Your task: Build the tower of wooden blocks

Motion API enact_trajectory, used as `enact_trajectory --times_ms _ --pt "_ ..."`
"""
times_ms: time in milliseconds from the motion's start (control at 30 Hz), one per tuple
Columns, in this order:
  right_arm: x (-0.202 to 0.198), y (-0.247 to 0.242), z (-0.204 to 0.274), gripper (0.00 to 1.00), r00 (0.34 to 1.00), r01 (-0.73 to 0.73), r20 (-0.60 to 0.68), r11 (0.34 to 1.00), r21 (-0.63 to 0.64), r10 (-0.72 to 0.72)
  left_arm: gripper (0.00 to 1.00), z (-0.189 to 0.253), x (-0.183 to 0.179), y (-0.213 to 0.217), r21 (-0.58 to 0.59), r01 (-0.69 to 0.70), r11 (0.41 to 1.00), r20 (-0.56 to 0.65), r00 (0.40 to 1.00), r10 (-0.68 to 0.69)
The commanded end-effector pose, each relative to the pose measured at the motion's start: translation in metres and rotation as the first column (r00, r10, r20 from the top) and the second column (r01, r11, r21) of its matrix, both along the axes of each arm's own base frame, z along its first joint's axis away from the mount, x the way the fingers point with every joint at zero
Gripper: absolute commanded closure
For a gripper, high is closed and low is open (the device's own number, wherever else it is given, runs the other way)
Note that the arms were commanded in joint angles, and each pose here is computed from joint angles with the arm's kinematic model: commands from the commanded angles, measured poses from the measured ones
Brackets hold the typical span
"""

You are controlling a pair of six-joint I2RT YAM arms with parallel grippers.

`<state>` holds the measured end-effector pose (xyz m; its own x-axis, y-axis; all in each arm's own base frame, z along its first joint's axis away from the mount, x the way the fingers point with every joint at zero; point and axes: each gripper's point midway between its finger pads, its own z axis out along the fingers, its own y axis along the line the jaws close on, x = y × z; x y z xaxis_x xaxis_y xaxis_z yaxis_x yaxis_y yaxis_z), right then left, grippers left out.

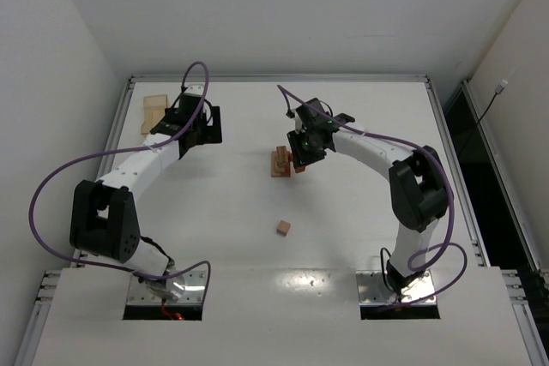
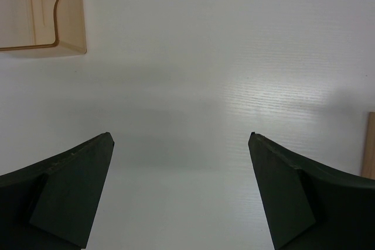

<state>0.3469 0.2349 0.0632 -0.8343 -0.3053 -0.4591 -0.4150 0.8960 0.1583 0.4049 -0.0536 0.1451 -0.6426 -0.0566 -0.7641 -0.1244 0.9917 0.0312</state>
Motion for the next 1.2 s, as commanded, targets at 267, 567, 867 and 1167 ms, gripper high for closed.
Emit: enact_trajectory --times_ms 267,567,867,1167 --pt "0.006 0.002 0.028 1.0 0.997 0.02 0.068 0.999 0.048 -0.023 0.0 0.018 0.004 0.002 -0.015 -0.007 1.0 0.063 0.998 0.008" --pt "0.005 0.012 0.027 1.0 0.998 -0.013 0.059 0.998 0.065 0.009 0.0 0.019 0.004 0.003 -0.009 -0.014 1.0 0.064 0.998 0.015" --pt "0.003 0.014 0.028 1.0 0.999 -0.022 0.051 0.997 0.078 0.018 0.0 0.019 0.004 0.003 -0.009 -0.014 1.0 0.064 0.998 0.015" --pt "0.005 0.001 0.026 1.0 0.997 0.025 0.076 0.999 0.03 -0.027 0.0 0.019 0.004 0.003 -0.009 -0.014 1.0 0.064 0.998 0.015"
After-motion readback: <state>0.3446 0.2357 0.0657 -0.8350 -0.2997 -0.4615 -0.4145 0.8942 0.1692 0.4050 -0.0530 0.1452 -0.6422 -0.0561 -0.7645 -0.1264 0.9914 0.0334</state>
